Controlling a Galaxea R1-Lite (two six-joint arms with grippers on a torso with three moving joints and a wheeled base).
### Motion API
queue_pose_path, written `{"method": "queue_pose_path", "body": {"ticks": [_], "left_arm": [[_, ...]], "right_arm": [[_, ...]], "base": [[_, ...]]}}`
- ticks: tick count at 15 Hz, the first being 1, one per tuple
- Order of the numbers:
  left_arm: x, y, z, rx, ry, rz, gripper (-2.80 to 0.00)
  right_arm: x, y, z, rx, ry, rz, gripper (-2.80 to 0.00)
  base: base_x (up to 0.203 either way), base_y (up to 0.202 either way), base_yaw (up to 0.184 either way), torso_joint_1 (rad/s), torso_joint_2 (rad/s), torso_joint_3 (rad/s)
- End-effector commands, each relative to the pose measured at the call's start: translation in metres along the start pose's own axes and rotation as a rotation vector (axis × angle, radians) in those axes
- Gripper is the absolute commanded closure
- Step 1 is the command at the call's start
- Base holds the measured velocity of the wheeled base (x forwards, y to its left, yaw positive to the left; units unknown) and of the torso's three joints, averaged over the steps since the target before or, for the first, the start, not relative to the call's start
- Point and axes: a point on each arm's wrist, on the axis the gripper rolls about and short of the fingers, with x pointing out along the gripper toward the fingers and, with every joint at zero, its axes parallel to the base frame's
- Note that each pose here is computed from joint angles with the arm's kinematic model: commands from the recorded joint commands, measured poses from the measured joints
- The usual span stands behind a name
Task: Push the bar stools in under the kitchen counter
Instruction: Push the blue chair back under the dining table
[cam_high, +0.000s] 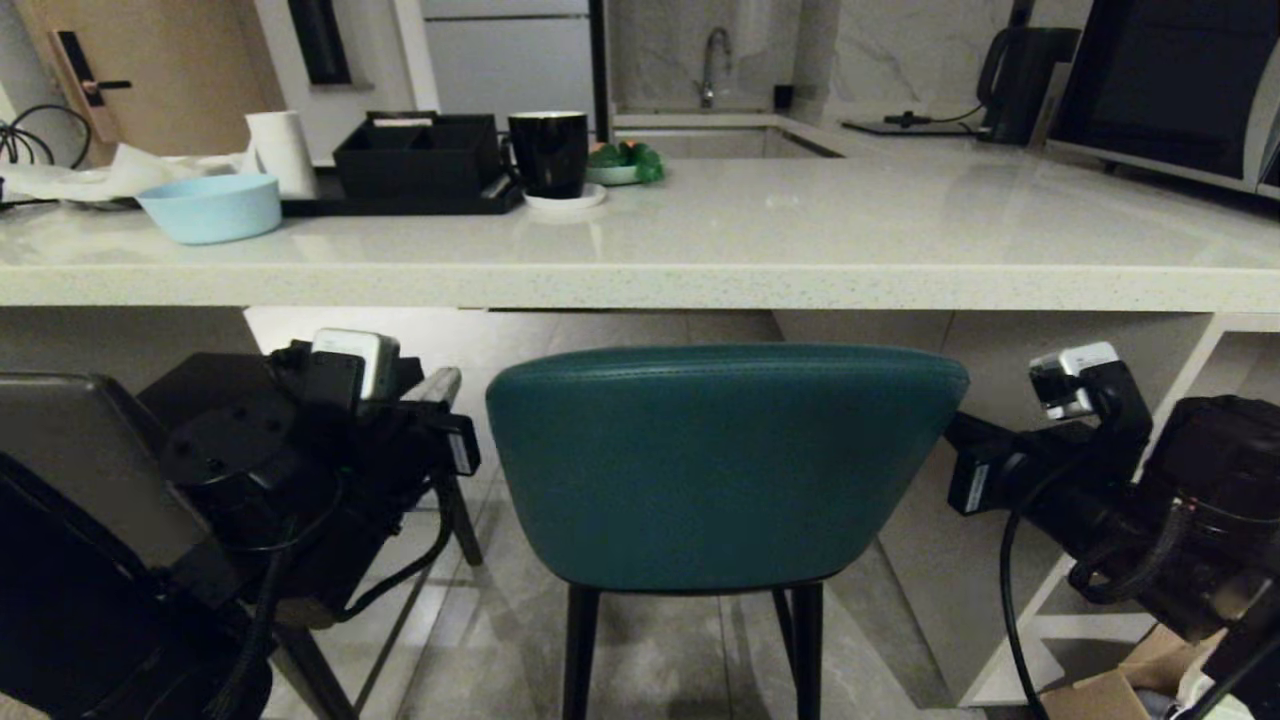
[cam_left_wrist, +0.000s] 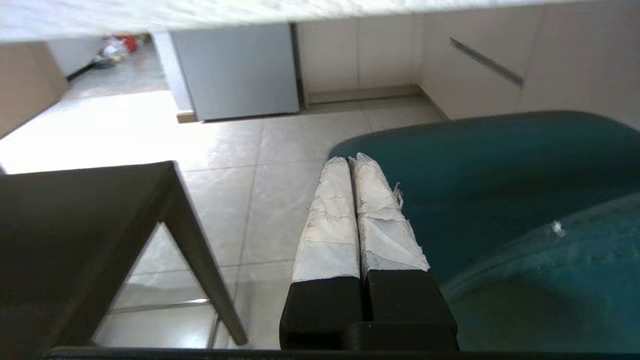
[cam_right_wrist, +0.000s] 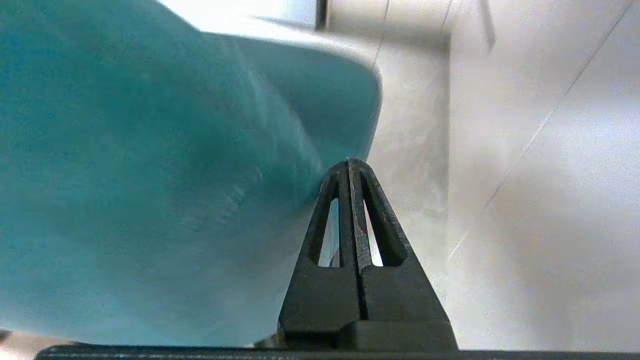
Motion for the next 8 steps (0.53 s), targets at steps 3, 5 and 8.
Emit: {"method": "queue_pose_path", "body": {"ticks": [3,5,8], "left_arm": [[-0.033,0.013,0.028,-0.019,-0.067,0.023,0.0],[-0.053,0.02,0.04,-0.03,-0.103,0.026,0.0],[-0.096,0.033,0.059,-0.046,-0.178,0.022,0.0]], "right_arm": [[-0.036,-0.006,0.032,0.006,-0.123,-0.061,0.0],[-0.056,-0.007,0.038,0.009,-0.139,-0.067,0.0],[-0.088,-0.011,0.05,0.012,-0.172,-0.092,0.0]], "base": [[0.0,0.0,0.0,0.0,0.0,0.0],[0.0,0.0,0.0,0.0,0.0,0.0],[0.0,0.0,0.0,0.0,0.0,0.0]]}}
